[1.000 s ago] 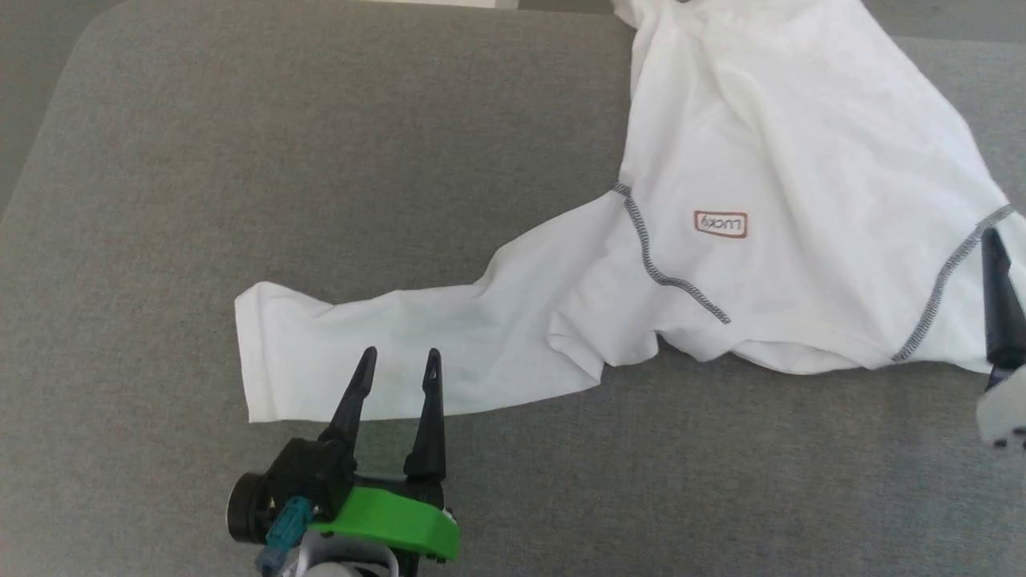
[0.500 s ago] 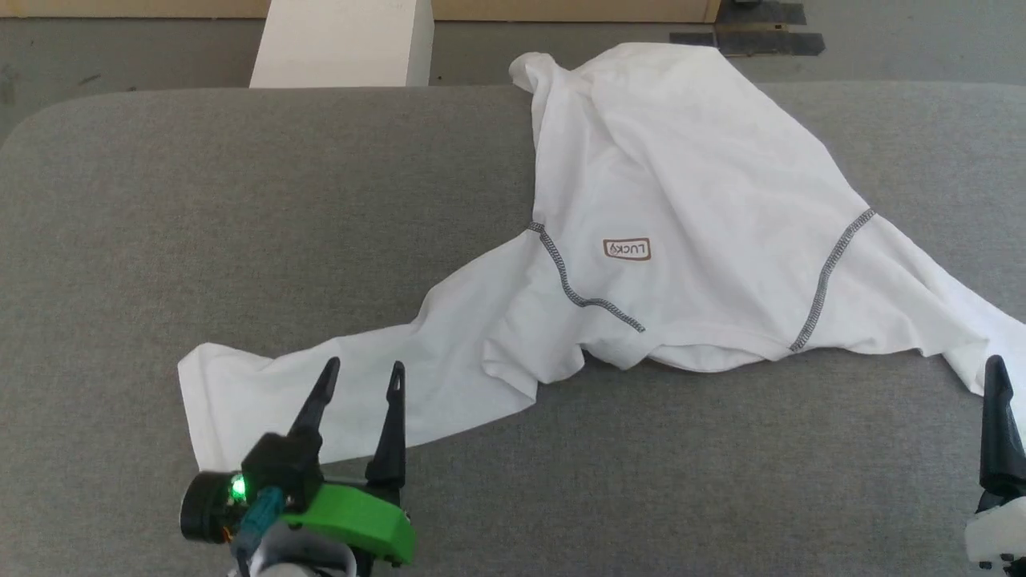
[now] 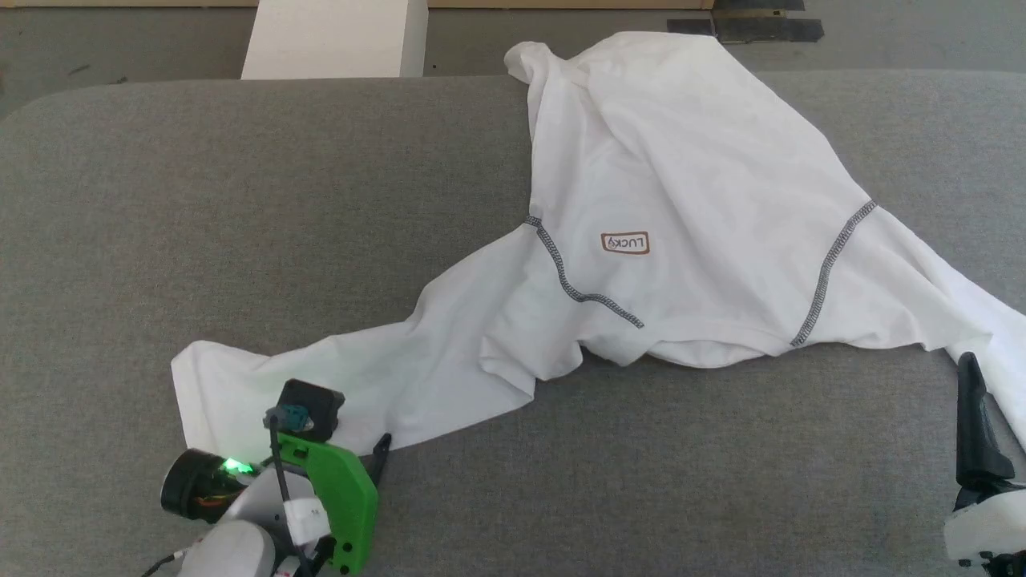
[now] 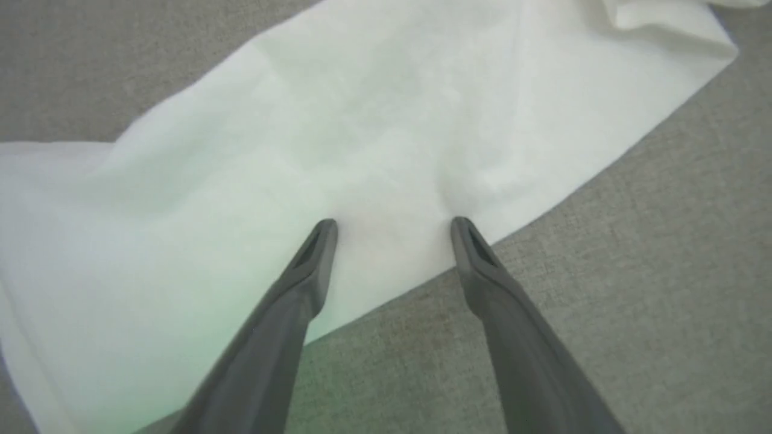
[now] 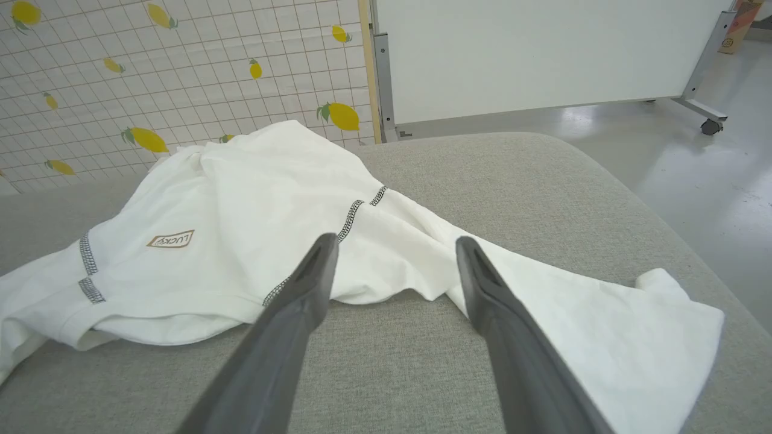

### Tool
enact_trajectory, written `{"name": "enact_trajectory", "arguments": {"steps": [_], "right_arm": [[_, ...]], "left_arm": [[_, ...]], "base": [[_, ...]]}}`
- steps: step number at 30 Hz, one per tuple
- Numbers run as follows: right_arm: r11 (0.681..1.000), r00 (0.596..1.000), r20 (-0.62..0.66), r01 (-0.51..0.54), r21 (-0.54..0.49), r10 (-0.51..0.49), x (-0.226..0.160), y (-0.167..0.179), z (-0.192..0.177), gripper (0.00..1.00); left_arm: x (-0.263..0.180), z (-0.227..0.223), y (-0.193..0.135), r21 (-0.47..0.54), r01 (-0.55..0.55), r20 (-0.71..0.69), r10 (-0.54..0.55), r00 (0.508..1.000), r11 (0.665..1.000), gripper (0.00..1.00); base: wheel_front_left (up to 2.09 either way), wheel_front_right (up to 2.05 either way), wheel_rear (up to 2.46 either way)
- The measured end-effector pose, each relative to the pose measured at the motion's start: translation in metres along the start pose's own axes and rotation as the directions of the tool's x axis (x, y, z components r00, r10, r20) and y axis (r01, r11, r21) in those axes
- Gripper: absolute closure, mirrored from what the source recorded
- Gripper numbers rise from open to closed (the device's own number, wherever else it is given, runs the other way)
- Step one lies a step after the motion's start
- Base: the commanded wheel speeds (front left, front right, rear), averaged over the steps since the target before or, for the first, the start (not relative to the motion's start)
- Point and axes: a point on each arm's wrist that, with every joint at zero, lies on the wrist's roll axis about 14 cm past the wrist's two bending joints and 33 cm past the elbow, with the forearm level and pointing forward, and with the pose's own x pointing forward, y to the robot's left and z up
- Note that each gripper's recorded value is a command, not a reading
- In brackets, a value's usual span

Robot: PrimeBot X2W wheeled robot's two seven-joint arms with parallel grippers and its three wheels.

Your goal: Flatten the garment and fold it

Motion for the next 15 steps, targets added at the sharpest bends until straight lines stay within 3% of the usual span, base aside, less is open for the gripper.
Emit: {"name": "enact_trajectory", "arguments": {"steps": [6, 7, 15], "right_arm": [[1.0, 1.0, -0.023, -0.005, 0.001, 0.005, 0.002, 0.002, -0.006, 0.0], [1.0, 1.0, -0.025, -0.013, 0.004, 0.013, 0.006, 0.005, -0.006, 0.0], [1.0, 1.0, -0.016, -0.023, 0.004, 0.023, 0.007, 0.009, -0.001, 0.0]], "left_arm": [[0.008, -0.008, -0.005, -0.003, 0.058, -0.087, -0.059, 0.994, 0.998, 0.0], [0.016, -0.005, -0.012, -0.006, 0.097, -0.075, -0.097, 0.992, 0.995, 1.0], [0.008, 0.019, -0.007, -0.08, 0.08, 0.088, -0.073, 0.993, 0.994, 1.0]], "base": [[0.0, 0.0, 0.0], [0.0, 0.0, 0.0], [0.0, 0.0, 0.0]]}}
